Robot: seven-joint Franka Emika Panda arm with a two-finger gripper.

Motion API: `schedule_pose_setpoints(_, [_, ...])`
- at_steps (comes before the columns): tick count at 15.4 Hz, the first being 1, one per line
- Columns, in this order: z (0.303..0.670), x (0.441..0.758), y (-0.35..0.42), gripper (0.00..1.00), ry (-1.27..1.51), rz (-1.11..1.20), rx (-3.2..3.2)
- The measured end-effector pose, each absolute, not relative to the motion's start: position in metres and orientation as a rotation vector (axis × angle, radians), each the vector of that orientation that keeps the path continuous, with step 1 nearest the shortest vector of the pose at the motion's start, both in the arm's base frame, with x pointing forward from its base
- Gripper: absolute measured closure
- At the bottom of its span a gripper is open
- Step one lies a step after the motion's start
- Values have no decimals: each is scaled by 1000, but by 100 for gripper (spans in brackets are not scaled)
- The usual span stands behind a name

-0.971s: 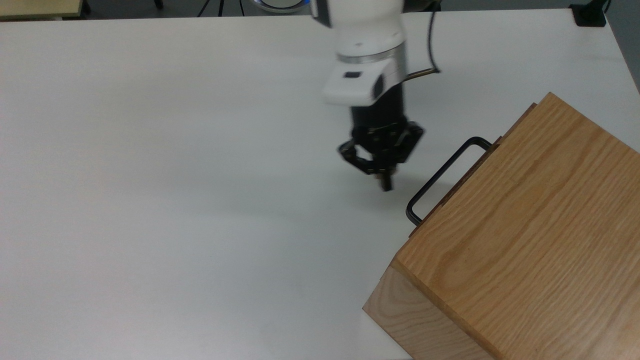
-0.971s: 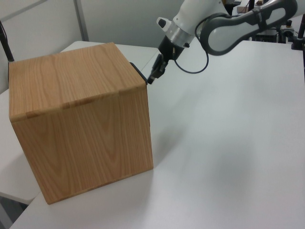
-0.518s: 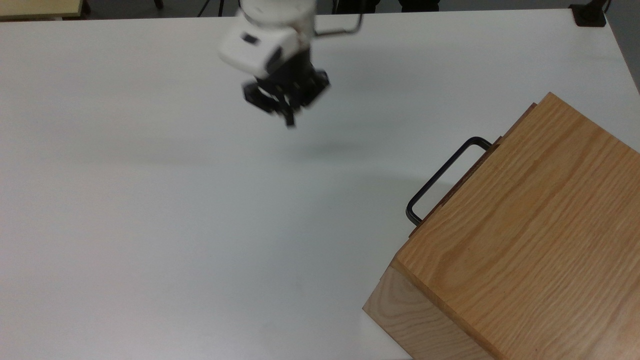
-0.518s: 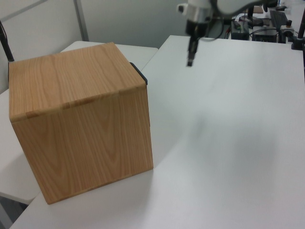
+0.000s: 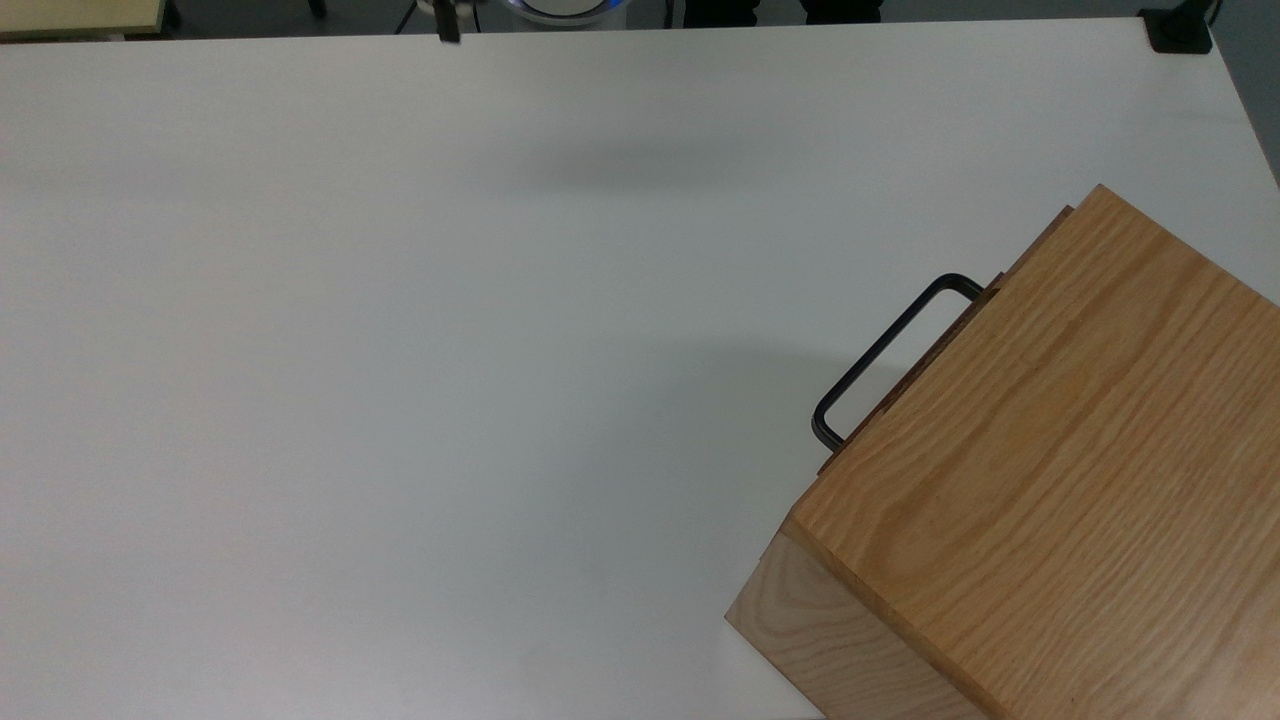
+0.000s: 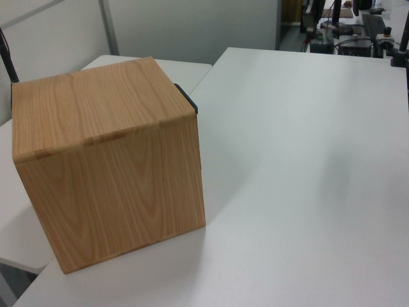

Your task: Close the drawer by sliding it

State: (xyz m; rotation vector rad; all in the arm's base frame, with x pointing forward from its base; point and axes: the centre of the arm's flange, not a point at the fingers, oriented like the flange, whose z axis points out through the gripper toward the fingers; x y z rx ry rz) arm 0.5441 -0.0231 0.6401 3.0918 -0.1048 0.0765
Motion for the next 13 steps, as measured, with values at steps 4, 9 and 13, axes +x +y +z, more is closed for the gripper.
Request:
schedule_pose_setpoints(4, [642,536,-22,78,-126,75,3089])
schedule_pose_setpoints(9, [632,539,-12,30,-99,44,3092])
schedule_pose_setpoints(13, [631,539,-8,0,-89,41,3092])
